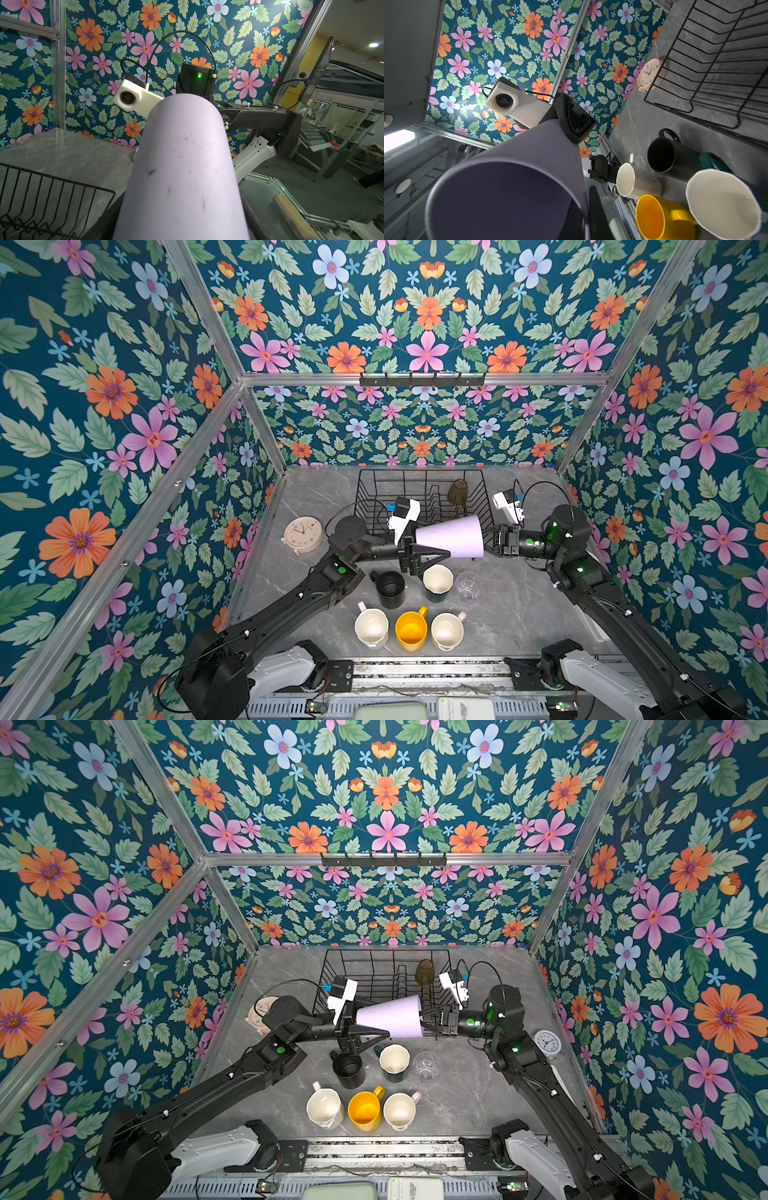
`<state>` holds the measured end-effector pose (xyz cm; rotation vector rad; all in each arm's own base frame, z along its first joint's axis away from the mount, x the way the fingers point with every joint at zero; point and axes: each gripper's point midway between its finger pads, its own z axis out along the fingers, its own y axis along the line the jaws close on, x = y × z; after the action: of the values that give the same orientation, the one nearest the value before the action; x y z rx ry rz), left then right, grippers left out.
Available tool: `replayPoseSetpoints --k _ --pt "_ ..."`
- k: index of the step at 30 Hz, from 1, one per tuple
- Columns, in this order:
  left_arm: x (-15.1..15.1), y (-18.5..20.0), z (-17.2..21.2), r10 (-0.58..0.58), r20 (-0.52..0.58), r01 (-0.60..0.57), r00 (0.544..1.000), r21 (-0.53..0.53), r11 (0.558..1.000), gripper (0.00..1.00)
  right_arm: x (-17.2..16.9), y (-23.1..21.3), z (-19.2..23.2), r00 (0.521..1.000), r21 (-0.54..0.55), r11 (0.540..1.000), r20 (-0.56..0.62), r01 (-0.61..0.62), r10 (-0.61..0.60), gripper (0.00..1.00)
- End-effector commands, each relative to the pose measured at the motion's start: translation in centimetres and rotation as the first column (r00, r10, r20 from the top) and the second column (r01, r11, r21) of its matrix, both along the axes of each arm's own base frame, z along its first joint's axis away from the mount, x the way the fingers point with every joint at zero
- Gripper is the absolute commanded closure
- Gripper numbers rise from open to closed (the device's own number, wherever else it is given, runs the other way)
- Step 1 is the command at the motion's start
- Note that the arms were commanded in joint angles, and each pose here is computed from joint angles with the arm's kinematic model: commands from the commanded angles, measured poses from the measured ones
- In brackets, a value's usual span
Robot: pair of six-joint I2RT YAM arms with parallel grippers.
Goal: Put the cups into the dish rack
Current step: 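Close the left gripper on the lavender cup's base beside the right gripper, then open and withdraw the right gripper while the left gripper carries the cup over the rack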
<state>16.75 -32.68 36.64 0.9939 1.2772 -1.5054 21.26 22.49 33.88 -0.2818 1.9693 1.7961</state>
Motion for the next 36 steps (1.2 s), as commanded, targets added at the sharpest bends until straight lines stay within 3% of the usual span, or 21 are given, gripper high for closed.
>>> replayPoseSetpoints --k 1,7,11,20,24,29,36 --pt "-0.9 0.4 1.6 -0.024 0.064 0.027 0.998 -0.047 0.999 0.55 0.9 -0.4 -0.6 0.998 -0.026 0.998 -0.003 0.062 -0.062 1.00" --pt "-0.7 0.4 1.7 -0.012 0.060 0.015 0.998 -0.050 0.999 0.80 1.0 -0.6 -0.4 0.996 -0.035 0.995 0.004 0.093 -0.093 0.99" --pt "-0.6 0.6 1.8 0.009 0.063 -0.006 0.998 -0.048 0.999 1.00 1.0 -0.9 -0.4 0.993 -0.050 0.991 0.010 0.121 -0.121 0.85" --pt "0.4 1.0 1.4 0.096 0.070 -0.096 0.993 -0.005 0.995 1.00 0.9 -1.9 -0.2 0.980 -0.102 0.975 0.041 0.196 -0.193 0.63" --pt "2.3 1.0 0.7 0.196 0.062 -0.200 0.979 0.066 0.978 1.00 1.1 -3.4 -0.8 0.954 -0.171 0.939 0.074 0.298 -0.289 0.51" --pt "5.3 1.3 -0.1 0.339 0.075 -0.347 0.938 0.165 0.923 1.00 0.8 -5.9 -1.9 0.898 -0.245 0.864 0.138 0.439 -0.417 0.27" --pt "9.7 0.7 -1.2 0.472 0.092 -0.475 0.877 0.316 0.821 1.00 -0.1 -8.6 -3.8 0.838 -0.321 0.774 0.213 0.546 -0.503 0.15"
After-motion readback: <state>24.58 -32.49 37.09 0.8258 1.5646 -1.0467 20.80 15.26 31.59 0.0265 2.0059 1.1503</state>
